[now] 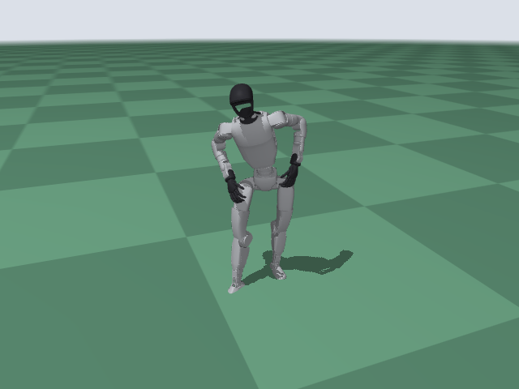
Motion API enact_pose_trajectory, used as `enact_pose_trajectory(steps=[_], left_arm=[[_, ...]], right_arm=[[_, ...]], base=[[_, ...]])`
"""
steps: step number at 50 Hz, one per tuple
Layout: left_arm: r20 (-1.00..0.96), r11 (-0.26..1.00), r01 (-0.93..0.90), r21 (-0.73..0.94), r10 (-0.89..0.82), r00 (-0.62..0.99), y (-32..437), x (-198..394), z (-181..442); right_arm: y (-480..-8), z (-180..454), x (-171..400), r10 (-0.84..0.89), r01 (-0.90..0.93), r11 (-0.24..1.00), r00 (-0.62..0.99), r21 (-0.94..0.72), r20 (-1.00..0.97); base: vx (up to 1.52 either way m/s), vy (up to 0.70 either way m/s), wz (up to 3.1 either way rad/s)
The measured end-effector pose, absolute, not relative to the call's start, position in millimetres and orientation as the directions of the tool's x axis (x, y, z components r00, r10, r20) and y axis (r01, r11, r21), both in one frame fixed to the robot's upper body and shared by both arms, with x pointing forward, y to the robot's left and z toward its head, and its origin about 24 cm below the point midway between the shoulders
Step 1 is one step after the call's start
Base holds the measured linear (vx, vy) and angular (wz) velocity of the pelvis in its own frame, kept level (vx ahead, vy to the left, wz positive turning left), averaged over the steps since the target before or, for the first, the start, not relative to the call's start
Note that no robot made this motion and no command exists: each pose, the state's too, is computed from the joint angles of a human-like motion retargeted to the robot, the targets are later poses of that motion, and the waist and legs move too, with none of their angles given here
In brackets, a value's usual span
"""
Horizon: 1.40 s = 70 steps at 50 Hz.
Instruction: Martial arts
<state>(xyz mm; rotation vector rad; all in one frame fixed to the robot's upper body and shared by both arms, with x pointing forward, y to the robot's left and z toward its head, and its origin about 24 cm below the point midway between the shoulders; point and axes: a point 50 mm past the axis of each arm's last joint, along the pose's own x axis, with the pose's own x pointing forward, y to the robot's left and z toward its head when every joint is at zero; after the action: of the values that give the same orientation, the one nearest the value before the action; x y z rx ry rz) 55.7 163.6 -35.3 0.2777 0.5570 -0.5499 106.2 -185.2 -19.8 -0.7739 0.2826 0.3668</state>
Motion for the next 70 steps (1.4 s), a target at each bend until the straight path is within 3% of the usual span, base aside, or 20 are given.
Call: enact_pose_trajectory(steps=[15, 30, 36, 53, 62, 70], left_arm=[[-0.439, 0.813, 0.582, -0.017, -0.529, 0.726, 157, 74, 7], [-0.244, 0.735, 0.624, -0.265, -0.678, 0.694, 112, 104, 15], [-0.269, 0.717, 0.670, -0.191, -0.695, 0.667, 118, 109, 18], [-0.346, 0.557, 0.824, 0.107, -0.756, 0.556, 131, 123, 41], [-0.266, 0.421, 0.867, 0.268, -0.833, 0.486, 118, 147, 60], [-0.314, 0.358, 0.856, 0.372, -0.819, 0.479, 130, 161, 56]], right_arm=[[-195, 26, 109, 0.190, -0.278, 0.686, 0.960, -0.672, -0.204], [-195, -2, 93, -0.154, 0.002, 0.863, 0.954, -0.506, -0.259], [-194, 4, 98, -0.166, 0.038, 0.870, 0.961, -0.491, -0.221], [-206, 29, 107, -0.042, -0.084, 0.797, 0.980, -0.598, -0.193], [-220, 38, 126, -0.025, -0.046, 0.677, 0.996, -0.734, -0.085], [-222, 49, 149, 0.115, -0.077, 0.559, 0.993, -0.826, -0.014]], base=[[0.02, -0.17, -0.25], [0.09, -0.19, -0.15], [0.09, -0.14, -0.13], [0.03, -0.05, -0.01], [0.03, 0.07, -0.13], [0.05, 0.22, -0.14]])
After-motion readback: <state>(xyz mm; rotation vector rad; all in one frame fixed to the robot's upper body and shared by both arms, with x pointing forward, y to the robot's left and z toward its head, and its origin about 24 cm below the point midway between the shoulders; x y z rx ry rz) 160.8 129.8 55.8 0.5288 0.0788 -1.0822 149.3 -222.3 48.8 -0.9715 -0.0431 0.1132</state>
